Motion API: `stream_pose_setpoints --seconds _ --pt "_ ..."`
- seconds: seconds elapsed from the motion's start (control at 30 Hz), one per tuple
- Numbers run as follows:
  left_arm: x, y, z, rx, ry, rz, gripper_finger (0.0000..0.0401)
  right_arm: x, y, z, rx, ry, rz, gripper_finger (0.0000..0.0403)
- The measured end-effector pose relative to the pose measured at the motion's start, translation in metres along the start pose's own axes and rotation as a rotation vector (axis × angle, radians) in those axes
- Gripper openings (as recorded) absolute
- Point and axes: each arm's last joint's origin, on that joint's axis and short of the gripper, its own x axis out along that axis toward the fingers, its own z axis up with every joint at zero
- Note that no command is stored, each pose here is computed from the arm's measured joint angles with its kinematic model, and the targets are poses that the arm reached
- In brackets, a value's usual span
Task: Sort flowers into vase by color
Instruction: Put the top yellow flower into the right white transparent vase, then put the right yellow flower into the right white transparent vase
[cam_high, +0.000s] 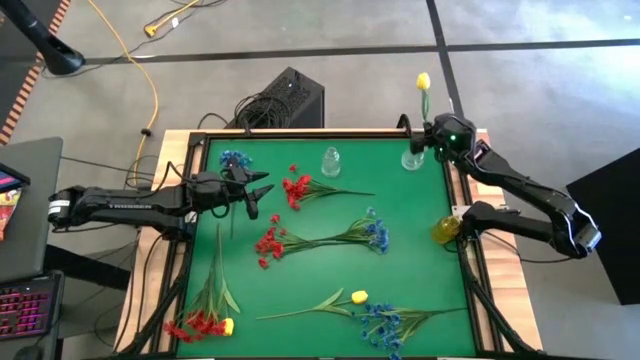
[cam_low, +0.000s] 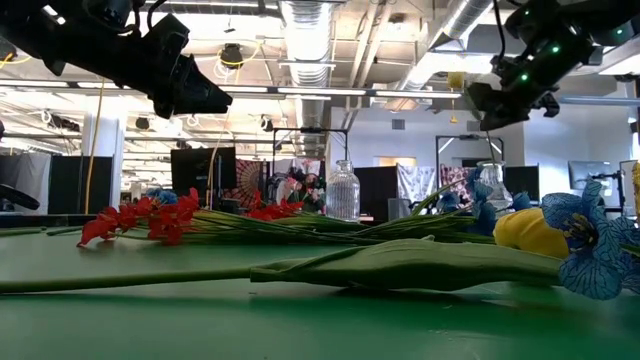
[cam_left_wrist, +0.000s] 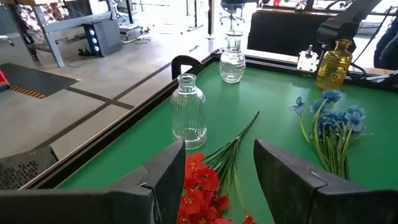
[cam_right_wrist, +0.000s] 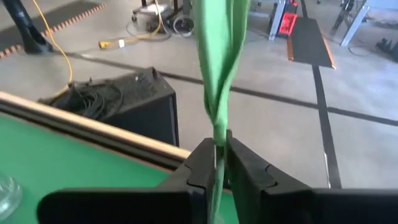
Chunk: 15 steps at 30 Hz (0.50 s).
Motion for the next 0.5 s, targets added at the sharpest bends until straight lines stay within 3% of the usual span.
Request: stream_pose_setpoints --seconds 0.23,0.4,0.5 --pt "0.0 0.0 0.0 0.0 0.0 0.0 0.0181 -0.003 -0.002 -0.006 -0.044 0.105 -0.013 0.0146" --pt "0.0 -0.001 0.0 -0.001 0.001 -0.023 0.0181 -0.015 -0.004 0.008 -0.058 0.195 0.024 0.02" --pt "0.0 -0.003 0.0 -0.002 0.004 -0.095 0.0181 -0.025 -0.005 0.019 -0.03 0.247 0.067 0.0223"
